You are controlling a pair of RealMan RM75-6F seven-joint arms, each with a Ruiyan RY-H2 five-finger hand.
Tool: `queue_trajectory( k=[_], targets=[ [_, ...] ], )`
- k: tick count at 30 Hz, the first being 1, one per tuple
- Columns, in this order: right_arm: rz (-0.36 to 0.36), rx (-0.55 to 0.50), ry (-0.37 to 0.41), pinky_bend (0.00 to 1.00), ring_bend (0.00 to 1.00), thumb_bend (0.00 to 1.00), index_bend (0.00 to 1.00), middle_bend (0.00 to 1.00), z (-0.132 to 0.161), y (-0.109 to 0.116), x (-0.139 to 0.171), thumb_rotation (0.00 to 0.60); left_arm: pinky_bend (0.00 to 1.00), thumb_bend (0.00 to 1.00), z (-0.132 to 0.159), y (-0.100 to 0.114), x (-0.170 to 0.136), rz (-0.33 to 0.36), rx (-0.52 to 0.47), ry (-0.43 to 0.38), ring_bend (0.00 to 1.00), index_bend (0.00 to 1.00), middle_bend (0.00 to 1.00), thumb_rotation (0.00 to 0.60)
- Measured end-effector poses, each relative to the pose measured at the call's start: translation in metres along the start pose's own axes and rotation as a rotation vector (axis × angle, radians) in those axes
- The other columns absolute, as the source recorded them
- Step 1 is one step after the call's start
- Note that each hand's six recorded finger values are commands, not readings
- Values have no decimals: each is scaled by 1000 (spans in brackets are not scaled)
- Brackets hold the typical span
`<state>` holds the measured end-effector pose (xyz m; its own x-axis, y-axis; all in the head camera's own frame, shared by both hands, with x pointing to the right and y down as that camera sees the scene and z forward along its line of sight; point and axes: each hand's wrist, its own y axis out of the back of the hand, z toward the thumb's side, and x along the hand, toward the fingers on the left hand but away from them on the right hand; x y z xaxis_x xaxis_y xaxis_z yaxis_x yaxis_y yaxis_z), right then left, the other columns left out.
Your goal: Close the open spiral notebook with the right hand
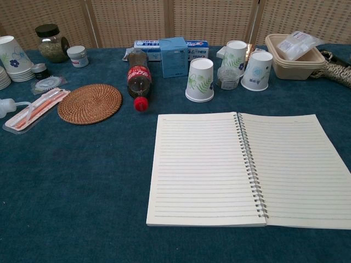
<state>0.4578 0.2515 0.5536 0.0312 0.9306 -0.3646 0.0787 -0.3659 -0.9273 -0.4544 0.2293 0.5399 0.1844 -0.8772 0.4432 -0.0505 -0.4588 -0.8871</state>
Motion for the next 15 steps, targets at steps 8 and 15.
queue_trajectory(
  k=[8,15],
  targets=[
    [43,-6,43,0,0,0,0,0,10,-5,0,600,39,66,0,0,0,-4,6,-7,0,0,0,600],
    [211,-52,137,0,0,0,0,1,27,-19,3,578,38,66,3,5,-2,1,15,-14,0,0,0,600]
  ],
)
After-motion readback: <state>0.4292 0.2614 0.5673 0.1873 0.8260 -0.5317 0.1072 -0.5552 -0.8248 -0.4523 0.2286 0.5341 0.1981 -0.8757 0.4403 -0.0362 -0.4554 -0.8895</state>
